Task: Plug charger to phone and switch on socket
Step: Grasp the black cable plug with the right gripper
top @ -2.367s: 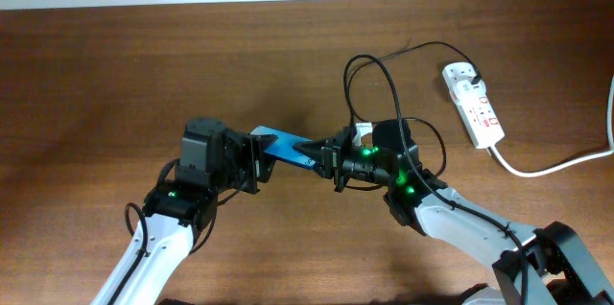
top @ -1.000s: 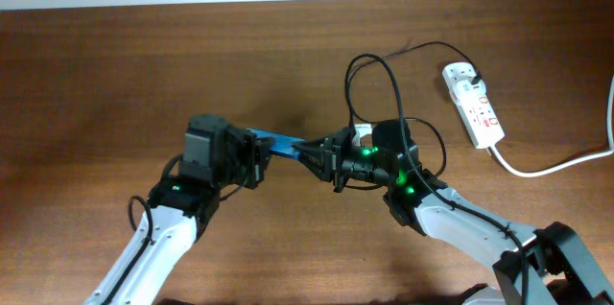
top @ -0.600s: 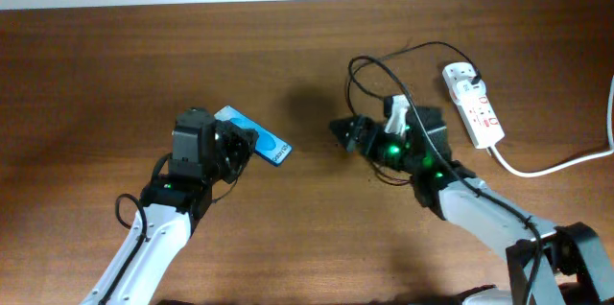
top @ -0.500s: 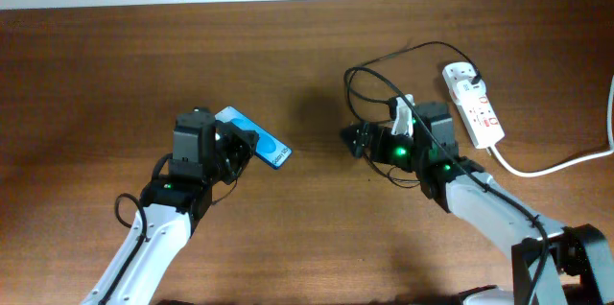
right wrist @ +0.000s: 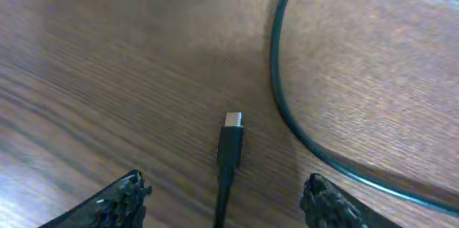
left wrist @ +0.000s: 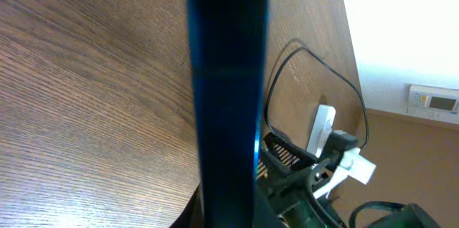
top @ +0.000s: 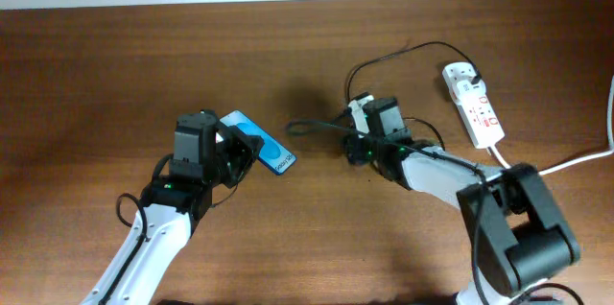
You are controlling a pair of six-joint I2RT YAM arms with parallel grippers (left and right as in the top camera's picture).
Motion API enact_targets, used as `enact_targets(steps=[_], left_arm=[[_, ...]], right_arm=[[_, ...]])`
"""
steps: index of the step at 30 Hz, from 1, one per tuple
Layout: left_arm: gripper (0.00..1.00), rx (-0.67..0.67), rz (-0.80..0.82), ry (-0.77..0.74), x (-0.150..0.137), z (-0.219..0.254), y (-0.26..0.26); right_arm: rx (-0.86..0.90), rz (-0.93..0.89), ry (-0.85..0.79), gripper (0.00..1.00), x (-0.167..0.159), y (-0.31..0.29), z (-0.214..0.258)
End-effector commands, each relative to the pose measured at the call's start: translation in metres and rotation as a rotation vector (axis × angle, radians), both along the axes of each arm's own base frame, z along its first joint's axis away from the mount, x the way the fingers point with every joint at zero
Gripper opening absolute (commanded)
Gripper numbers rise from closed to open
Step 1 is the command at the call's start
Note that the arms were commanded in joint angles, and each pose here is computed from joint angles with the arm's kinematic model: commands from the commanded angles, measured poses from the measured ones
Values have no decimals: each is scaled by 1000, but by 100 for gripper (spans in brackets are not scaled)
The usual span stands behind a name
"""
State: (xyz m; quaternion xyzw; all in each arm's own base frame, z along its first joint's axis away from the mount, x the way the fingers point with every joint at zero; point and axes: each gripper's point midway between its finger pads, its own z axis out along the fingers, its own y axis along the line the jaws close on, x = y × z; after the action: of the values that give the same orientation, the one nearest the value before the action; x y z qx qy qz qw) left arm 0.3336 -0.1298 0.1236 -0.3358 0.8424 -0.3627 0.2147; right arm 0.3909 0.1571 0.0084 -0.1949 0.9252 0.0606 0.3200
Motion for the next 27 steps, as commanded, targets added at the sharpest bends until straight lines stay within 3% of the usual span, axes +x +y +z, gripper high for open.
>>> enact_targets(steps=[1, 4, 9, 13, 15, 19, 21, 23, 27], left_arm=[[0, -2, -19, -25, 3, 6, -1], [0, 0, -17, -25, 3, 6, -1], [0, -1, -17, -25, 3, 6, -1], [0, -3, -102, -70, 1, 12, -10], [0, 1, -247, -229, 6, 34, -26], [0, -84, -362, -459, 15, 83, -48], [0, -141, -350, -460, 15, 92, -51], [0, -208, -317, -454, 18, 102, -52], [0, -413, -184, -245, 16, 101, -53]], right_arm=[[-43, -16, -21, 63, 9, -4, -4], [-51, -15, -2, 46, 6, -5, -9], [-14, -74, 39, 4, 1, -6, -12], [169, -45, 70, 4, -8, 19, 44], [329, -12, 155, 4, -51, 31, 106], [563, 6, 322, 4, -136, 37, 176], [644, 76, 440, 4, -168, 47, 186], [649, 97, 447, 4, -169, 50, 185], [750, 212, 404, 4, -165, 67, 207]])
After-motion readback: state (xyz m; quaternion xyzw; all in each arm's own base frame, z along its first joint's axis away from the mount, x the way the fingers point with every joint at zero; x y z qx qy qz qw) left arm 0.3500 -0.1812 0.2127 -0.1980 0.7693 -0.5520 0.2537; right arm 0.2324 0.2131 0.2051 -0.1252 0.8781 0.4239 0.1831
